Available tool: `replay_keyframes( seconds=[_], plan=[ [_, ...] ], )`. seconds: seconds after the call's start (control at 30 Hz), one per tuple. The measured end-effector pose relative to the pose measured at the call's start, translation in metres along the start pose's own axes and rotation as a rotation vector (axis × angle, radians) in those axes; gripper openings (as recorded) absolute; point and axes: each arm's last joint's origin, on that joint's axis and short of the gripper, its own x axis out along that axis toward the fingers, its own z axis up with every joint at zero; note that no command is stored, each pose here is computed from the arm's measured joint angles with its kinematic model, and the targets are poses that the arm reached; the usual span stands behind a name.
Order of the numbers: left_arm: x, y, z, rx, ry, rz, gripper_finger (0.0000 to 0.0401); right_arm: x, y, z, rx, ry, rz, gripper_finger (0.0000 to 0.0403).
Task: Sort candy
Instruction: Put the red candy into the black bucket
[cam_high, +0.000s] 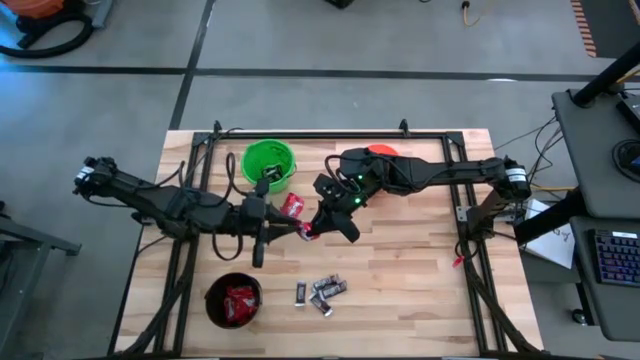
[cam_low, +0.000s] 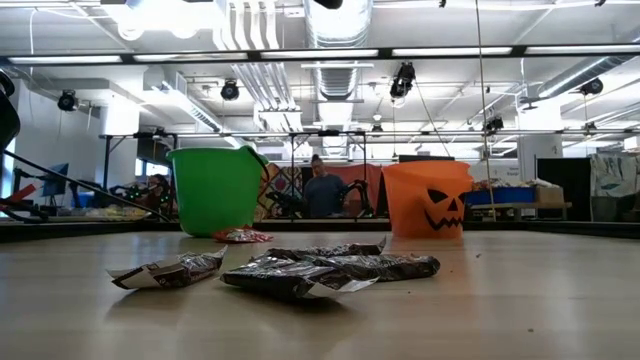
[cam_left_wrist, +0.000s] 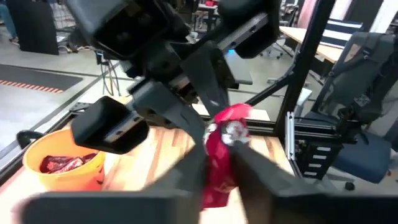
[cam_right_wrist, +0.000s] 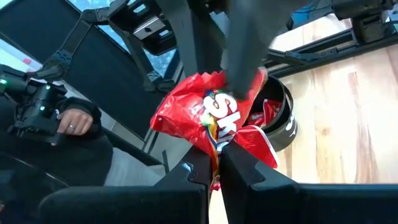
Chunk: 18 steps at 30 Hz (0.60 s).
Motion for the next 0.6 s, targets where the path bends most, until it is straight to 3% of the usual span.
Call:
replay_keyframes(
  seconds=[0.07,0.17,0.4,0.6],
  plan=[
    [0.0,0.0,0.0,0.0,0.0,-0.003,0.0016,0.0,0.0,0.0,0.001,0.001,0.0,0.0013],
    [0.0,0.0,0.0,-0.009,0.0,-0.002,0.0014,0.0,0.0,0.0,0.034,0.001,-0.002,0.0026],
    [-0.003,0.001,0.001,-0.02,0.0,-0.002,0.0001,-0.001,-0.001,0.0,0.101,0.0,-0.004,0.013],
    [-0.026,0.002,0.009,-0.051,0.22,0.001,0.0,-0.005,-0.001,-0.001,0.113,0.015,-0.015,0.0209]
  ],
)
